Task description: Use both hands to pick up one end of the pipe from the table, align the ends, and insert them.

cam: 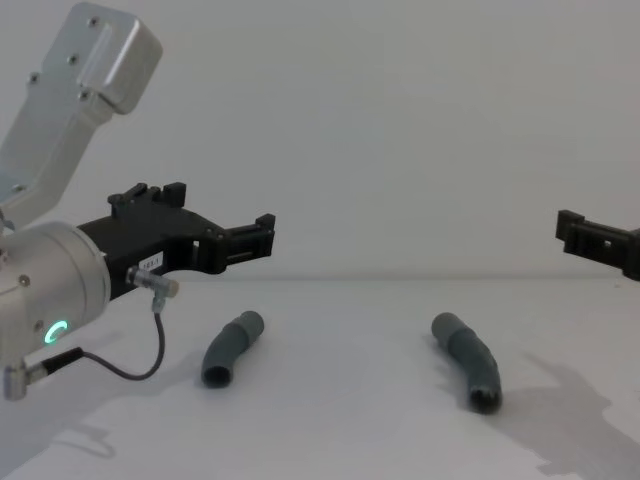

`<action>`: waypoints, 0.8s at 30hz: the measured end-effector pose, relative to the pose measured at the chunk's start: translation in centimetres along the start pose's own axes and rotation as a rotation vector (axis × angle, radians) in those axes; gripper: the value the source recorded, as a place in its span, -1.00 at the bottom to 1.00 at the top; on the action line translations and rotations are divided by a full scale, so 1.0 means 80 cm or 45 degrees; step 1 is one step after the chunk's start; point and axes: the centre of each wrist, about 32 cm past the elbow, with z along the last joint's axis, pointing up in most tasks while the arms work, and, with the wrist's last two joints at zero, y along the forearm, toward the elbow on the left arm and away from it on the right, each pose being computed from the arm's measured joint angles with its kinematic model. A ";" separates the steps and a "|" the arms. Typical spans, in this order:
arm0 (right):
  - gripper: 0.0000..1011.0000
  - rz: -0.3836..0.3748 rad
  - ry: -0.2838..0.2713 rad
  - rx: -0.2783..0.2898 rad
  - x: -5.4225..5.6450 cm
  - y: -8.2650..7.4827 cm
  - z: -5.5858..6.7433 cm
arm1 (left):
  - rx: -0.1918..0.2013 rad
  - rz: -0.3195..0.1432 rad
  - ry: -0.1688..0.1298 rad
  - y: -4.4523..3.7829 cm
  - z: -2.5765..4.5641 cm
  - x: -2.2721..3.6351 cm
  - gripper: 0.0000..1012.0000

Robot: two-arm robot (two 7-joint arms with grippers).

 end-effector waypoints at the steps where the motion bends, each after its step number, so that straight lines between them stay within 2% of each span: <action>1: 0.98 0.000 0.000 0.000 0.000 0.000 0.000 | 0.000 0.000 0.000 0.000 0.0000 0.0000 0.98; 24: 0.98 0.000 0.000 0.000 0.000 0.000 0.000 | 0.000 0.000 0.000 0.000 0.0000 0.0000 0.98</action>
